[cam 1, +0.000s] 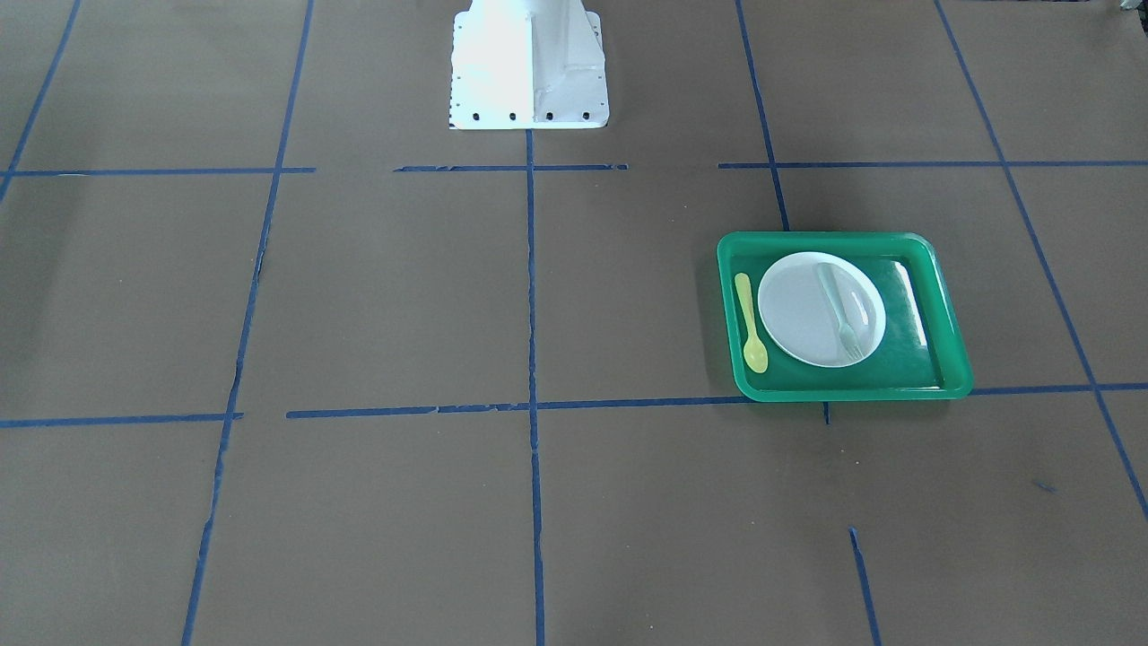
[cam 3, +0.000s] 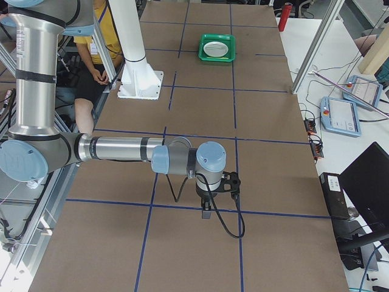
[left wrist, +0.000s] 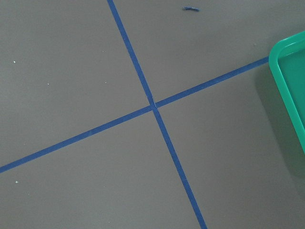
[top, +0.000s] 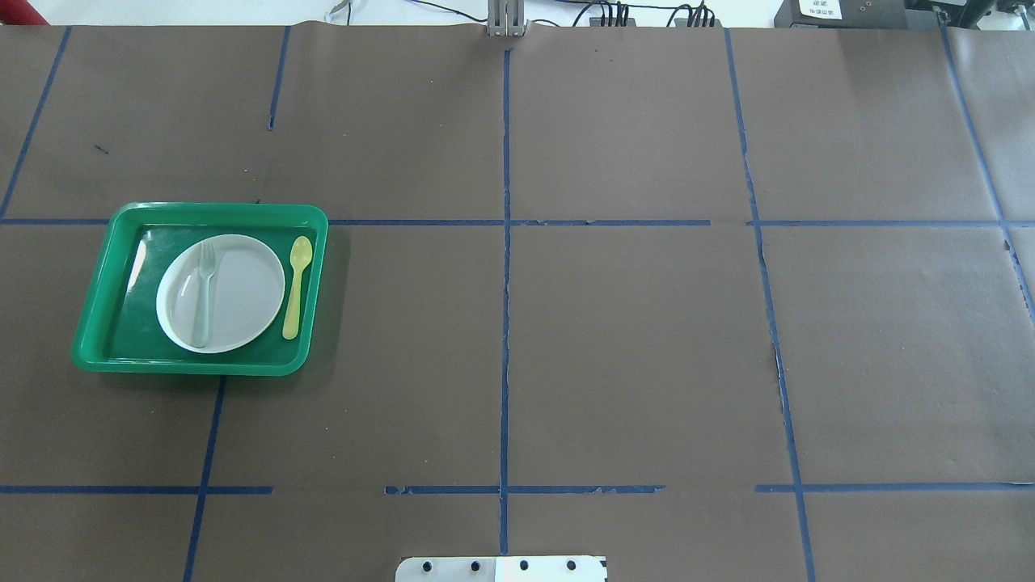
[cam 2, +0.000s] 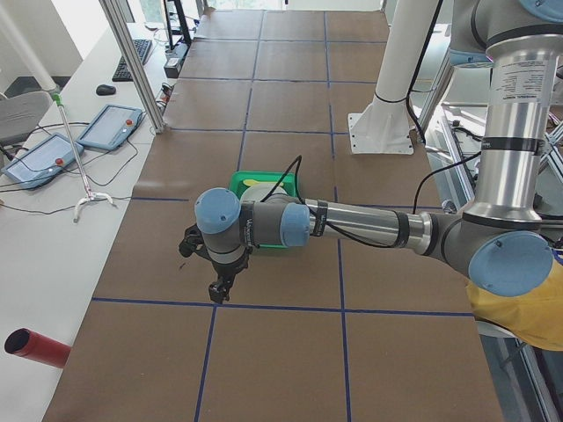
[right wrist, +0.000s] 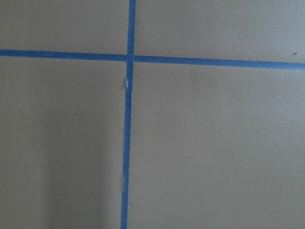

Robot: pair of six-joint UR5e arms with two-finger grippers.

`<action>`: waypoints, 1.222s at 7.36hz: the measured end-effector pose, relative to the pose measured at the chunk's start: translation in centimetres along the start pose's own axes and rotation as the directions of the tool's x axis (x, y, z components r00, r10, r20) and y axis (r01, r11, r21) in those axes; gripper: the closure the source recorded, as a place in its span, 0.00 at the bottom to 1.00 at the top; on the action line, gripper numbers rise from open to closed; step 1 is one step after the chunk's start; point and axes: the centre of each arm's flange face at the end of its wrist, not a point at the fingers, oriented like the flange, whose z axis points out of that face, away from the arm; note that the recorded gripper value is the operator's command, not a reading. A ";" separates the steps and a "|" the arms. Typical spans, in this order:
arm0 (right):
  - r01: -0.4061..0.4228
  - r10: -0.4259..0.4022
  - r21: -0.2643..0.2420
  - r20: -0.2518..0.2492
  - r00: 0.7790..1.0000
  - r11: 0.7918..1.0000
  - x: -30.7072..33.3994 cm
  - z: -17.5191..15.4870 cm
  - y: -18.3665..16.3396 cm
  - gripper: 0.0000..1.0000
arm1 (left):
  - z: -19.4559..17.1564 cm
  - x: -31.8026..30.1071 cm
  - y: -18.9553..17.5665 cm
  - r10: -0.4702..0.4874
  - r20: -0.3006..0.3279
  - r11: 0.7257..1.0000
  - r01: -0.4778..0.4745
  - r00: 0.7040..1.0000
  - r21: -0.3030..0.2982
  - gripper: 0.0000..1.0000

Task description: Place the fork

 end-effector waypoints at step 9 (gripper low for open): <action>0.000 0.000 0.000 0.000 1.000 1.000 0.0 0.0 0.0 0.00 | -1.2 2.3 -1.4 -0.253 -0.014 0.964 0.254 0.967 0.075 0.00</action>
